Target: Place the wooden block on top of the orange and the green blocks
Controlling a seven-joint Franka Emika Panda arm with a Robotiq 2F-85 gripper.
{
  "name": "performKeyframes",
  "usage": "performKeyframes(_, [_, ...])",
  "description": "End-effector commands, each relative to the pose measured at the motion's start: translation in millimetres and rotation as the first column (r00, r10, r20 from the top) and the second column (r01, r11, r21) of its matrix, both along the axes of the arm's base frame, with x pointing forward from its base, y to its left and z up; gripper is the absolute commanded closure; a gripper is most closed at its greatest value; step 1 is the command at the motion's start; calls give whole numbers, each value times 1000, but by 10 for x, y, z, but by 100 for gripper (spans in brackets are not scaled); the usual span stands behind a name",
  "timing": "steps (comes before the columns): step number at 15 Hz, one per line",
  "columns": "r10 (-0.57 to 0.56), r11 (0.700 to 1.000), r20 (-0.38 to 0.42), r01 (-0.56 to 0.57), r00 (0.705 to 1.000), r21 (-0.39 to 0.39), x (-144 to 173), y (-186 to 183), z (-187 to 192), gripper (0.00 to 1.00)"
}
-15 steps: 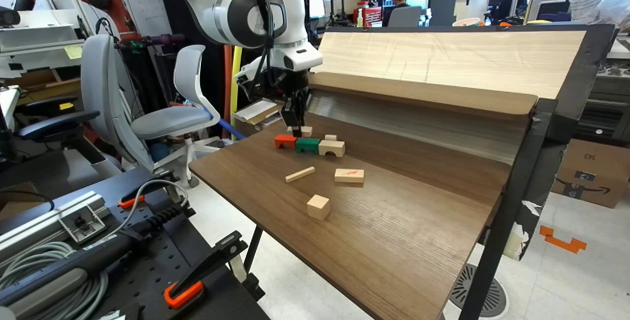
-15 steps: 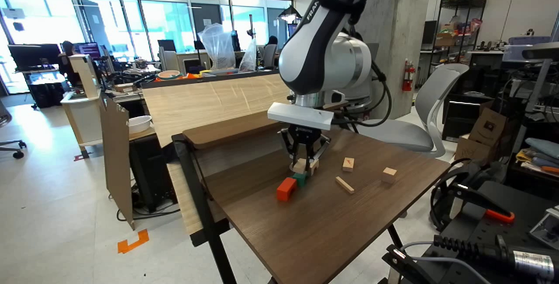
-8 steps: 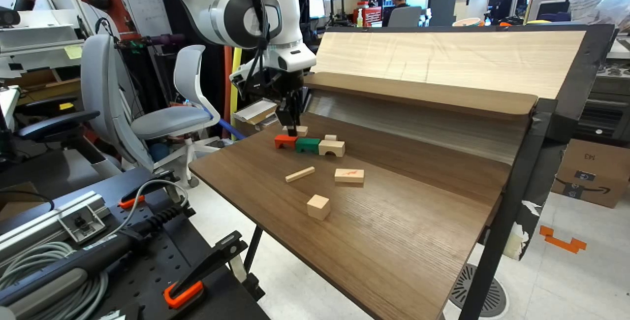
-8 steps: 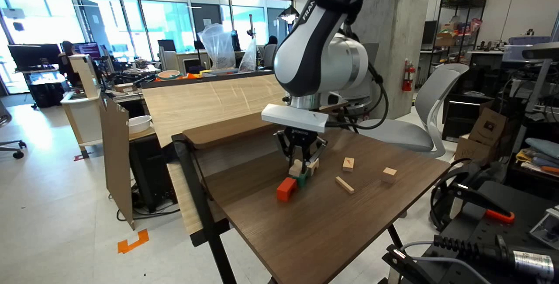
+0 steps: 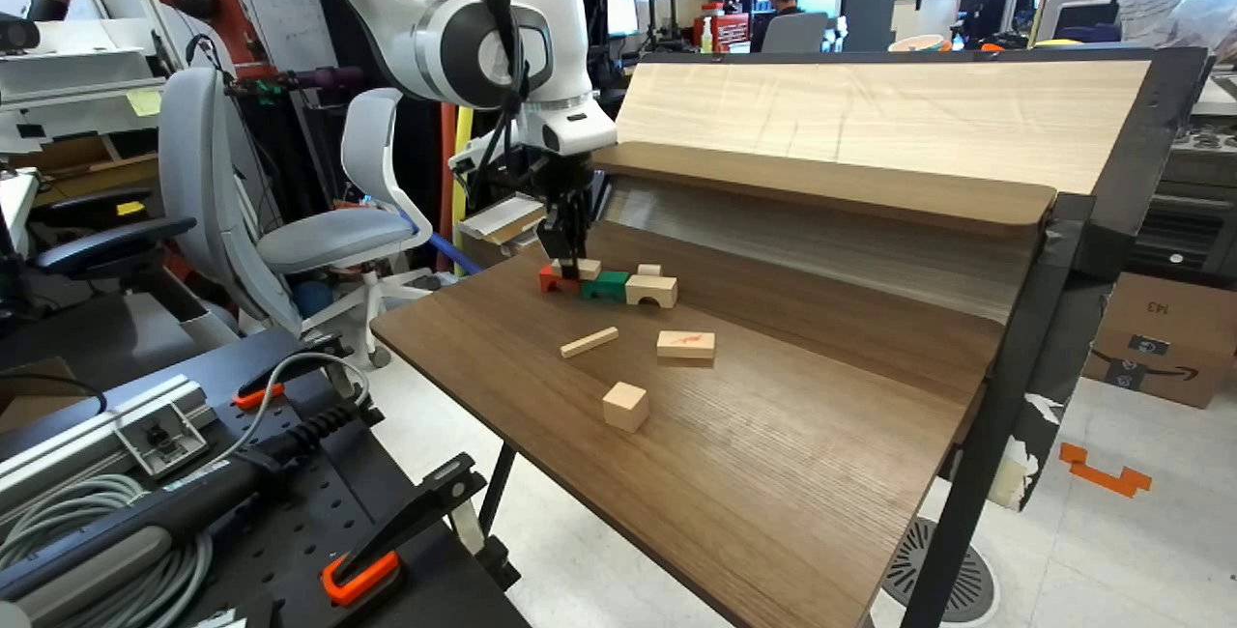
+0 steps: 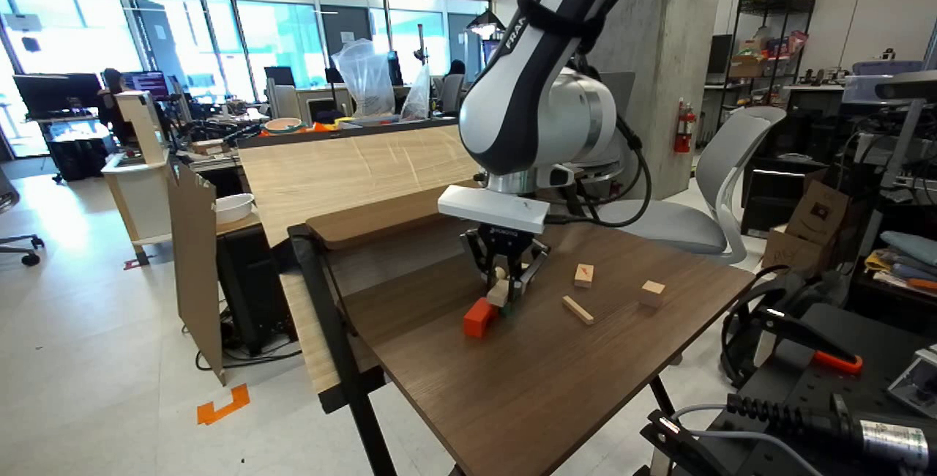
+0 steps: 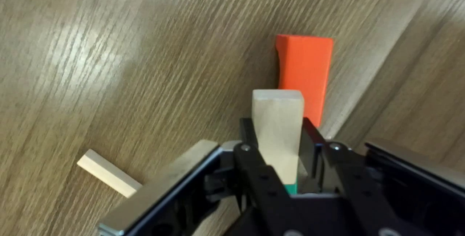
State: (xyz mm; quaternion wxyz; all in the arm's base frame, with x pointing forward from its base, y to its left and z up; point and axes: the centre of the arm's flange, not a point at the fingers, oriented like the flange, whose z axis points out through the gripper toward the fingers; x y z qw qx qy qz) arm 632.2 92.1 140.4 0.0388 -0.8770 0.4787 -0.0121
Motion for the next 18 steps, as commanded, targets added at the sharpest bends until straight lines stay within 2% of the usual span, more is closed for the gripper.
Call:
performKeyframes(1, [-22, 1000, 10, 22, 1000, -2, 55, 38, -38, 92])
performKeyframes(18, [-34, 999, 26, 35, 999, -11, 168, 97, -78, 92])
